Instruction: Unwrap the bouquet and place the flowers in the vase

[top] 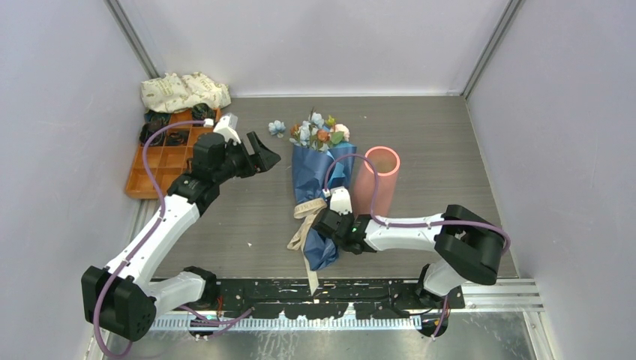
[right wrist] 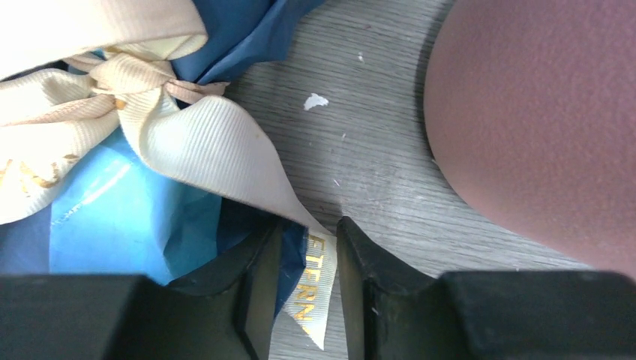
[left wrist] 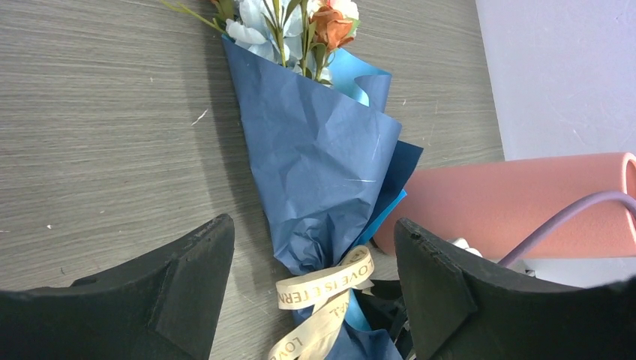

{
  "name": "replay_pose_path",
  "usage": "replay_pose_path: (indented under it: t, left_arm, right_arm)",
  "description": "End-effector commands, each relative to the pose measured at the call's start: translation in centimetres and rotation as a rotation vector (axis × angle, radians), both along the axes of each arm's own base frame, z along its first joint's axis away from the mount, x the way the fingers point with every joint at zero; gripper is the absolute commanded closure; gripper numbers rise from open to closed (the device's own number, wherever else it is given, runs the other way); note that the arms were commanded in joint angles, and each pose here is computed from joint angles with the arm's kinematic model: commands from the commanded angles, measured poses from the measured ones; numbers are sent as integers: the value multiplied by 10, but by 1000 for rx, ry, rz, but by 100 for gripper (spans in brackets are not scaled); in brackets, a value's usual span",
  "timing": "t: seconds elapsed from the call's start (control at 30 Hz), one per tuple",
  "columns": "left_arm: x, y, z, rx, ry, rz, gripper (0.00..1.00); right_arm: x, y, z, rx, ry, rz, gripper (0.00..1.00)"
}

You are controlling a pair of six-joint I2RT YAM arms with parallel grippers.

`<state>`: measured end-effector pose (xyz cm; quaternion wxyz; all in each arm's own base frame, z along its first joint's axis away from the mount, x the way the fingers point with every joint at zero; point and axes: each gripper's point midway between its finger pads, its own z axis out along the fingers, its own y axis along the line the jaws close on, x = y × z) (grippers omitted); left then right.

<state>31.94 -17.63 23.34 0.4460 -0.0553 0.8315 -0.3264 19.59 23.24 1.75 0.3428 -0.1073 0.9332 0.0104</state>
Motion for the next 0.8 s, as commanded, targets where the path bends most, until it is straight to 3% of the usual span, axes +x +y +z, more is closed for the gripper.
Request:
replay_pose_path:
  t: [0.0,0.07,0.17,0.27,0.4,0.57,0.77]
  left_arm:
    - [3,-5,18,-31,-69,-18,22]
    - [3,-6,18,-36,-71,-25,22]
    - [1,-12,25,-65,-89,-55,24]
    - [-2,-26,38,-123,-124,-118,30]
    - [-7,-54,43,-178,-153,-229,30]
    - [-6,-93,17,-222,-133,-337,29]
    - [4,-136,-42,-294,-11,-446,43]
  right_arm:
    - [-2,0,-12,22,20,-19,64]
    - [0,1,-9,25,11,-22,71]
    - [3,3,0,26,-1,-31,89]
    - [6,7,19,35,-16,-24,98]
    - [8,14,63,99,-64,-8,99]
    - [7,16,112,188,-104,12,99]
    - [4,20,128,197,-94,33,99]
